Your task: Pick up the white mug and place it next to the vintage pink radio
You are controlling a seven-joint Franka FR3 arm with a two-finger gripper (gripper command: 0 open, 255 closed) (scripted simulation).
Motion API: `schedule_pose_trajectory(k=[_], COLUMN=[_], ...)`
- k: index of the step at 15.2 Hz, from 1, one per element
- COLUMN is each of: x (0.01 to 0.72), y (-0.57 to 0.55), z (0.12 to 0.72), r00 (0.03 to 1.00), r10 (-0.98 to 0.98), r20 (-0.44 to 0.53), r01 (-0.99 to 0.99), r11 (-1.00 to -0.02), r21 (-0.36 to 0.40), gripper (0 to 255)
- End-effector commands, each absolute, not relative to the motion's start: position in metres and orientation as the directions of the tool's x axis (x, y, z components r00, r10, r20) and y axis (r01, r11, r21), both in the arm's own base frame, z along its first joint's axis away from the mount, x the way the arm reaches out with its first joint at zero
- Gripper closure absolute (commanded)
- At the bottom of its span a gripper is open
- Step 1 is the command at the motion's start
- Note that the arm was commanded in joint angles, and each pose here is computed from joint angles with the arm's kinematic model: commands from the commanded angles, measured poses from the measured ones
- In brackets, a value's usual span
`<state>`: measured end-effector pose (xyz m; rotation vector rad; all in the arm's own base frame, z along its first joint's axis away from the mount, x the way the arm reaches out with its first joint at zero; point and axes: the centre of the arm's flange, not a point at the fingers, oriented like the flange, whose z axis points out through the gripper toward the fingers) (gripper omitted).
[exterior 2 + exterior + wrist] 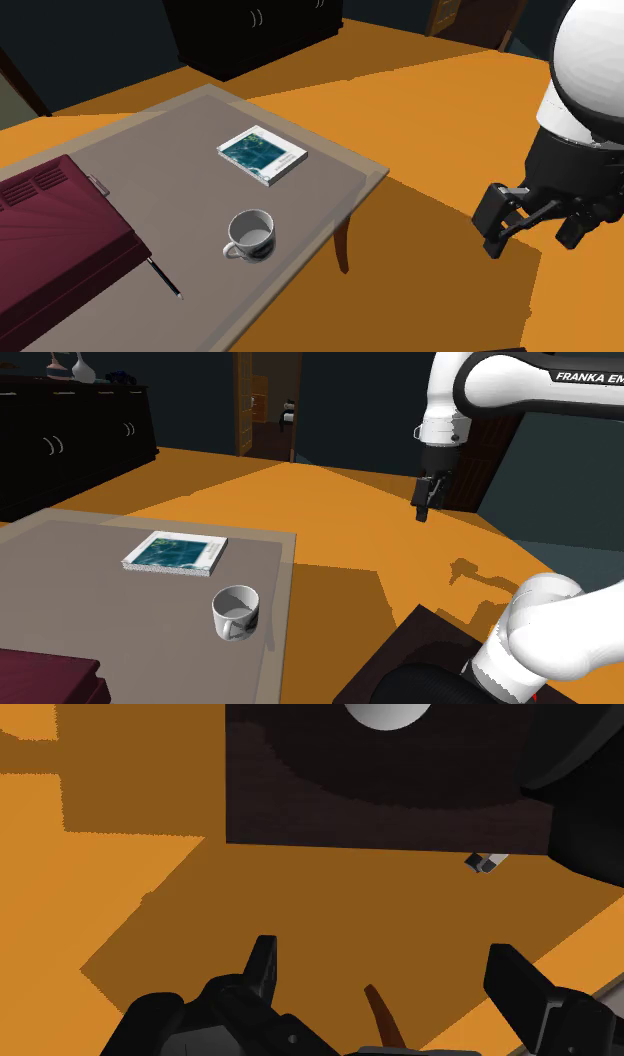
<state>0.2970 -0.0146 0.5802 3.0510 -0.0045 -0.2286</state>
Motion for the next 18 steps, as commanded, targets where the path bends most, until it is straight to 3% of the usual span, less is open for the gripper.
schedule_pose_trajectory(k=[1, 18], x=[0.297, 0.375], y=[-0.015, 0.142], z=[0.580, 0.469], r00=[0.989, 0.999], r10=[-0.009, -0.033], r20=[-0.149, -0.029], r01=[0.003, -0.032], r11=[-0.997, -0.999], r21=[0.082, 0.018], gripper=[0, 0])
